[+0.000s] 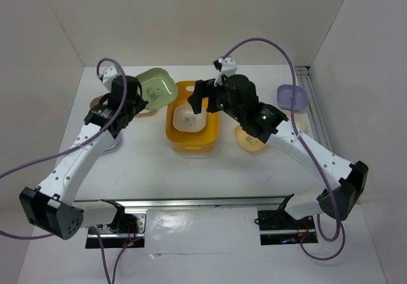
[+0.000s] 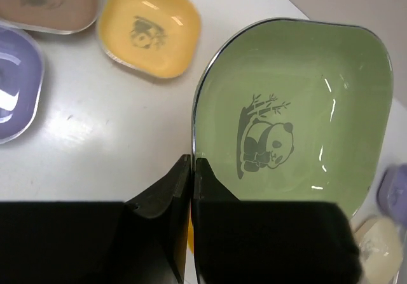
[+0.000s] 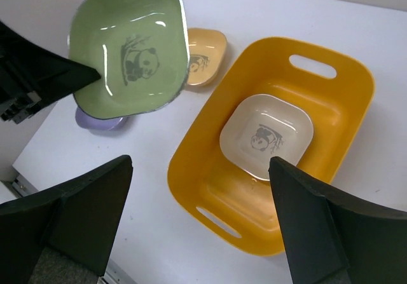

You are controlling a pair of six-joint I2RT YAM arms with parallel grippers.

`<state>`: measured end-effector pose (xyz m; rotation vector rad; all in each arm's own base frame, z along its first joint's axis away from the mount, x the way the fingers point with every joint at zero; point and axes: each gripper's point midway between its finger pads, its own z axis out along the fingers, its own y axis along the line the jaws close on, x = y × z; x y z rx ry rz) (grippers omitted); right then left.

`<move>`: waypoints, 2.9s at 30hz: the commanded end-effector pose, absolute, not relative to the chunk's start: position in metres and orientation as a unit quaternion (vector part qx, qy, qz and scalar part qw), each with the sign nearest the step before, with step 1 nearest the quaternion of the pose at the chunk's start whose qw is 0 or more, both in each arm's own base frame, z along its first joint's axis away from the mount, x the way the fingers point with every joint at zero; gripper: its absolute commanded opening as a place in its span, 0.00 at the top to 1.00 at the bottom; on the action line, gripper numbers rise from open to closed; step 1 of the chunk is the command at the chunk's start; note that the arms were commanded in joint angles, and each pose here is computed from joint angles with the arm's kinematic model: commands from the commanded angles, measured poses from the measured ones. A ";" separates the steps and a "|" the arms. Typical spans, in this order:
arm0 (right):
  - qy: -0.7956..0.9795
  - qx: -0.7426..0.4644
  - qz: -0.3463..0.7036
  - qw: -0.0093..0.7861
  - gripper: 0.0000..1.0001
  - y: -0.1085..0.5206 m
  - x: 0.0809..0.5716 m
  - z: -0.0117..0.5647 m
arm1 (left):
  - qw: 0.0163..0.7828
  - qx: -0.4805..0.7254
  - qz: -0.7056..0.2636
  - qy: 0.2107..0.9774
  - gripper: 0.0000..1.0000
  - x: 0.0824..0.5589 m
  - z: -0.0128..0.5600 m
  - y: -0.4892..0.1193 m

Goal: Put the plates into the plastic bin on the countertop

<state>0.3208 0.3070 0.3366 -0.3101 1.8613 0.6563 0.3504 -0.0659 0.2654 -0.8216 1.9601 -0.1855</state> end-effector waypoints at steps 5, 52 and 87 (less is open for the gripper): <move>0.737 -0.100 0.265 0.614 0.05 0.269 0.307 0.402 | 0.479 -0.076 -0.144 0.862 1.00 0.413 0.264 -0.154; 0.747 -0.108 0.244 0.609 0.03 0.247 0.302 0.385 | 0.429 -0.193 -0.074 0.879 0.06 0.446 0.233 -0.119; 0.775 -0.117 0.245 0.571 0.03 0.232 0.325 0.331 | 0.292 -0.223 -0.103 0.924 0.31 0.562 0.041 -0.065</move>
